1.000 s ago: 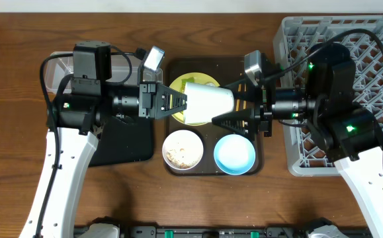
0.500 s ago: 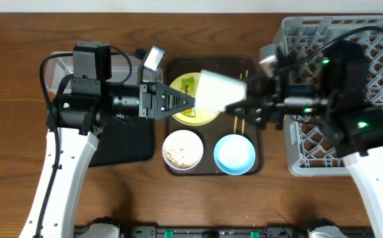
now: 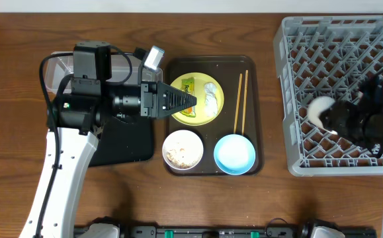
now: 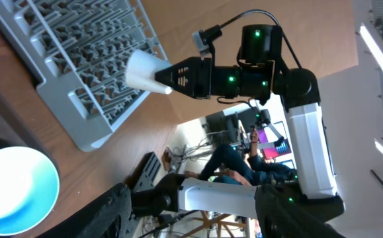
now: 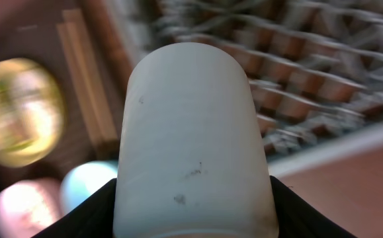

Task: Sort waste into correct bins and load items into the dishwasher rack
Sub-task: 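Place the white cup into the grey dish rack with the right gripper, then grasp the green snack wrapper on the yellow plate with the left gripper, then drop the green wrapper into the clear plastic container, then grasp the white tissue on the yellow plate with the left gripper, then drop the white tissue into the clear plastic container, then grasp the white rice cup with the left gripper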

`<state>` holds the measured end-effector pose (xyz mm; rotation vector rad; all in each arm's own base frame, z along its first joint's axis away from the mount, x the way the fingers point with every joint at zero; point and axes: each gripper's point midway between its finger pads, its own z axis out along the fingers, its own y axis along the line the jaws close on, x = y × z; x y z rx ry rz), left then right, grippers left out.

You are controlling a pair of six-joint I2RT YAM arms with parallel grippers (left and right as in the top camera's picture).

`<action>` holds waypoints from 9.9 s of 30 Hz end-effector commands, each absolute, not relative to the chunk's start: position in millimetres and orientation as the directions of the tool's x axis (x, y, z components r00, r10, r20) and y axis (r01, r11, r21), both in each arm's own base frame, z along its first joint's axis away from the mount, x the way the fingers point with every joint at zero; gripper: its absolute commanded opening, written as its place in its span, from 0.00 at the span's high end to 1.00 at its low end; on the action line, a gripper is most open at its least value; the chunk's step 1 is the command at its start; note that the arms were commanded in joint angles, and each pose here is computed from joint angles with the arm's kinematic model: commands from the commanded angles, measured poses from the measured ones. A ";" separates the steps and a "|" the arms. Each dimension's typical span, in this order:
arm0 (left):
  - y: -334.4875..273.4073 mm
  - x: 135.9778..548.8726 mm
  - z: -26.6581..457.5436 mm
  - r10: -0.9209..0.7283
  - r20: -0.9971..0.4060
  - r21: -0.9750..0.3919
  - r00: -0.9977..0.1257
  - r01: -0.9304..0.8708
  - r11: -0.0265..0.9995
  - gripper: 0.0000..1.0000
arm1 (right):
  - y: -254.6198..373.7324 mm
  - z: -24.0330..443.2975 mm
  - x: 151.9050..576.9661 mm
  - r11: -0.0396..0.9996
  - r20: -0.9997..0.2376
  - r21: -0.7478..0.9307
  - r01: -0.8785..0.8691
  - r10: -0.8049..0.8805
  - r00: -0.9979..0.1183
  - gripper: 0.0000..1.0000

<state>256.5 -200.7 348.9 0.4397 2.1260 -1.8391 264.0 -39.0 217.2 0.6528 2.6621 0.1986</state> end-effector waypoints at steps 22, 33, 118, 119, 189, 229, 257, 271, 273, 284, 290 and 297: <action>-200.1 262.5 338.9 0.020 -0.406 -0.892 -0.913 0.401 0.209 0.37 | -71.3 156.0 296.0 0.830 -0.176 0.076 0.553 0.557 -0.812 0.08; -166.7 332.3 234.2 -0.067 -0.510 -0.453 -0.858 0.202 0.869 0.37 | 37.2 255.7 318.5 0.807 -0.398 0.590 0.027 0.319 -0.860 0.06; -35.9 451.1 89.1 -0.060 -0.461 0.150 -0.885 -0.144 0.978 0.89 | 87.7 248.9 302.4 0.829 -0.378 0.554 -0.079 0.166 -0.911 0.05; -33.5 448.7 86.0 -0.071 -0.445 0.138 -0.893 -0.146 0.980 0.90 | 87.6 248.6 301.9 0.829 -0.376 0.554 -0.078 0.166 -0.912 0.05; -251.4 394.2 9.4 0.214 -0.306 -0.067 -0.928 0.245 0.967 0.78 | 87.8 244.9 294.6 0.828 -0.341 0.557 -0.057 0.166 -0.925 0.04; -31.8 438.5 121.5 -0.276 -0.407 -0.065 -0.871 -0.274 0.960 0.45 | 87.8 245.0 294.8 0.828 -0.342 0.557 -0.058 0.166 -0.925 0.04; -198.8 264.6 105.0 0.066 -0.099 -0.078 -0.993 0.074 0.994 0.46 | 81.1 241.6 297.1 0.851 -0.351 0.523 -0.042 0.170 -0.921 0.03; -234.4 250.6 31.3 0.068 -0.035 -0.122 -0.997 0.072 0.990 0.60 | 81.1 242.9 299.6 0.851 -0.363 0.522 -0.049 0.170 -0.916 0.03; -235.9 248.4 25.4 0.067 -0.023 -0.114 -0.997 0.070 0.991 0.67 | 81.1 242.9 299.6 0.851 -0.363 0.522 -0.049 0.170 -0.916 0.03; -244.5 242.3 32.3 0.099 -0.023 -0.111 -0.995 0.101 0.989 0.94 | 81.1 243.5 300.7 0.851 -0.367 0.522 -0.051 0.171 -0.914 0.04; -240.6 257.2 91.4 0.101 -0.090 -0.155 -0.991 0.114 0.981 0.94 | 81.1 243.5 300.7 0.851 -0.367 0.522 -0.051 0.171 -0.914 0.04; -208.0 282.3 151.4 0.012 -0.139 -0.385 -0.990 0.065 0.921 0.94 | 81.1 243.7 301.2 0.851 -0.370 0.522 -0.052 0.171 -0.913 0.04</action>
